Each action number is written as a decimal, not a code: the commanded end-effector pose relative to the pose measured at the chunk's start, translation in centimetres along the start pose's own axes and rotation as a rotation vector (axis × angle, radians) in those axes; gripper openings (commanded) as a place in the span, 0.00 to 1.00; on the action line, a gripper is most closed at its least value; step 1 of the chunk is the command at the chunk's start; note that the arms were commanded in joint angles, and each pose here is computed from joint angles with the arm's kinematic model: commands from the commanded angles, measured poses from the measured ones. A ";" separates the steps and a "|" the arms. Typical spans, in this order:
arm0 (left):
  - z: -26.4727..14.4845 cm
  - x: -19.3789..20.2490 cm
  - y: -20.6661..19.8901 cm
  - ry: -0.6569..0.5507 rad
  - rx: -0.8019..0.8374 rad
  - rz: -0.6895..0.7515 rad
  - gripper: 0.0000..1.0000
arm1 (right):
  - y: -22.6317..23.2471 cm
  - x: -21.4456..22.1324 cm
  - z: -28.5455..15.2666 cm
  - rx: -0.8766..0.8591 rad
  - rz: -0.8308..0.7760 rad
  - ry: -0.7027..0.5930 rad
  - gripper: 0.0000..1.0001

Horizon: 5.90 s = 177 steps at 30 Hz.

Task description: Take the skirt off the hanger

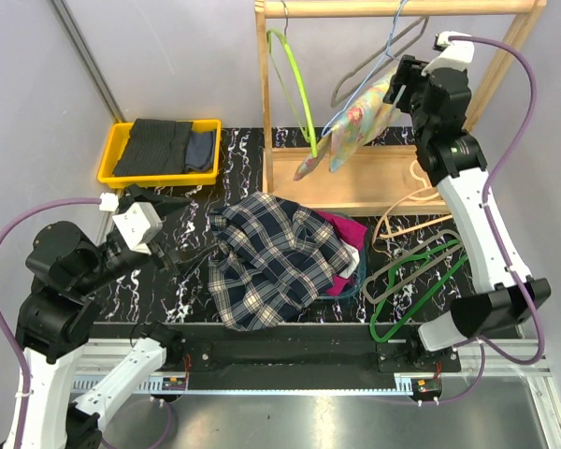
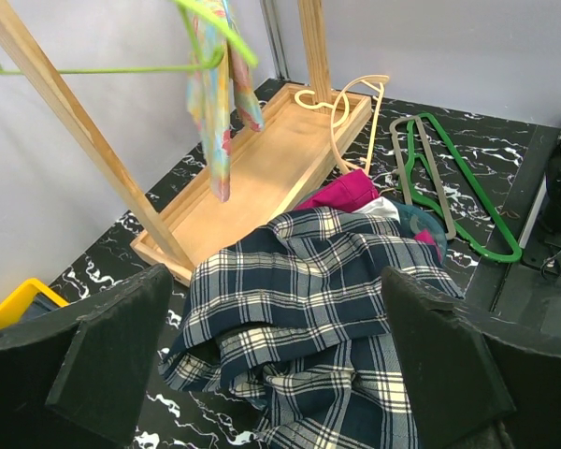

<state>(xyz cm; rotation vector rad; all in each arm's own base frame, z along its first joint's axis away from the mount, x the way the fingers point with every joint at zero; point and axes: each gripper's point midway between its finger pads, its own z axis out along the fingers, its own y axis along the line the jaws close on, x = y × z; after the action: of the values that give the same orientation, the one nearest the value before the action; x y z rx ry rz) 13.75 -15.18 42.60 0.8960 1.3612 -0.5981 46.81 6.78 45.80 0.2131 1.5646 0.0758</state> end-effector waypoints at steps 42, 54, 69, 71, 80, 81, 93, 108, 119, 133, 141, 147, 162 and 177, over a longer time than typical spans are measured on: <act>0.2 -1.6 0.4 -0.052 -0.011 0.012 0.99 | 6.9 18.7 -13.1 -0.450 0.628 0.331 0.77; 0.2 -1.3 0.2 -0.043 0.003 0.005 0.99 | 10.2 17.0 -15.3 -0.549 0.581 0.258 0.73; -0.1 -0.9 0.3 -0.038 -0.021 0.018 0.99 | 11.1 22.3 -14.2 -0.018 0.014 0.242 0.80; -0.3 -0.8 0.3 -0.035 -0.028 0.022 0.99 | 11.0 22.3 -14.6 -0.014 0.012 0.240 0.80; -0.1 -0.4 0.1 -0.032 -0.010 0.007 0.99 | 8.2 22.3 -17.0 0.033 0.042 0.254 0.81; -0.1 -0.5 0.1 -0.034 -0.009 0.008 0.99 | 7.9 22.4 -17.0 0.041 0.040 0.251 0.82; -0.1 -0.1 0.0 -0.027 -0.011 -0.001 0.99 | 2.5 23.5 -20.3 0.134 0.055 0.317 0.83; 0.1 -0.1 0.2 -0.024 -0.018 0.006 0.99 | 3.2 24.0 -16.1 0.207 0.002 0.214 0.89; 0.2 0.4 0.5 -0.013 -0.028 0.012 0.99 | 1.4 23.9 -10.7 0.238 0.004 0.149 0.53; 0.0 -0.8 0.6 -0.029 -0.032 0.020 0.99 | -0.1 27.6 -19.6 0.105 0.126 0.410 0.00; 0.2 -2.0 0.6 -0.051 -0.014 0.011 0.99 | 1.6 28.7 -27.6 -0.020 0.204 0.665 0.00; -0.1 -2.9 0.4 -0.070 -0.016 0.007 0.99 | 3.3 28.3 -31.0 -0.118 0.160 0.747 0.00; -0.5 -4.0 0.3 -0.090 -0.017 -0.001 0.99 | 14.1 15.3 -36.8 -0.499 -0.049 0.429 0.00; -0.9 -2.9 0.3 -0.076 -0.037 -0.023 0.99 | 22.6 -5.5 -36.7 -0.774 0.125 -0.048 0.00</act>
<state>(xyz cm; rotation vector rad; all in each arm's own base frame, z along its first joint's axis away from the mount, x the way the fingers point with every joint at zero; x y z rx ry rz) 13.20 -14.52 45.02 0.8270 1.3359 -0.6013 12.15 30.08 51.89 -0.2709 1.5064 0.7646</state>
